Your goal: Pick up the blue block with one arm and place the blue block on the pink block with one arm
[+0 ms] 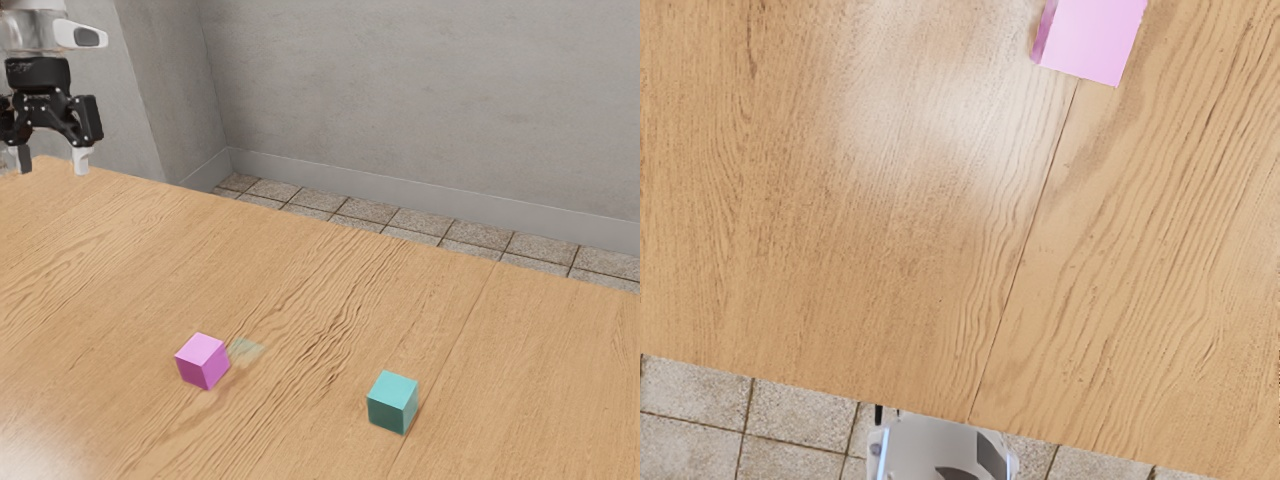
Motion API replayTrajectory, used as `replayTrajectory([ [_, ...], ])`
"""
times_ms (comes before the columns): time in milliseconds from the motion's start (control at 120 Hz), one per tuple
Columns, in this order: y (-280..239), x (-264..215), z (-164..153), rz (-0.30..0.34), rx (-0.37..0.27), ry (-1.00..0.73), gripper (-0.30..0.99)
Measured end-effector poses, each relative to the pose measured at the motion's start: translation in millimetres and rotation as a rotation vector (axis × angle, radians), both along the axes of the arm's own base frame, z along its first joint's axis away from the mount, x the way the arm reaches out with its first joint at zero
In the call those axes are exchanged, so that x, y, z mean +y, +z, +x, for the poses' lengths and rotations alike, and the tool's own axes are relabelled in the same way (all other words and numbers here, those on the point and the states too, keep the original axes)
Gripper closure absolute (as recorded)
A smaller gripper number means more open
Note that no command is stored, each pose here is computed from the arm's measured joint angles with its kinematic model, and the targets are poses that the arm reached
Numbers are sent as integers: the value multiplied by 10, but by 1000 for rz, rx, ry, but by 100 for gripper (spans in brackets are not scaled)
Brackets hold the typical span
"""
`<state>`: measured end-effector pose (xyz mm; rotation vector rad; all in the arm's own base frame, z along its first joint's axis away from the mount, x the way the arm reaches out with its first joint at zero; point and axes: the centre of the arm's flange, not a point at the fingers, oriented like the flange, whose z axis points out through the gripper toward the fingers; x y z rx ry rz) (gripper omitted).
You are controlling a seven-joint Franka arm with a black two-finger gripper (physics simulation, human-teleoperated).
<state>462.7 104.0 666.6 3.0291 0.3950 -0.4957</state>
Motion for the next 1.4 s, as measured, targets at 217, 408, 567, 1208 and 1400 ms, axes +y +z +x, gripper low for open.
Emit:
replayTrajectory([
  [217,1346,-540,-291,96,-429,-78,0],
  [408,-270,-2275,-522,114,-301,-357,0],
  [567,-1521,-3257,-432,63,-264,-469,0],
  [1208,-2966,-3936,262,-124,-452,-248,0],
  [1400,-3166,-4190,282,-57,-387,-335,1],
])
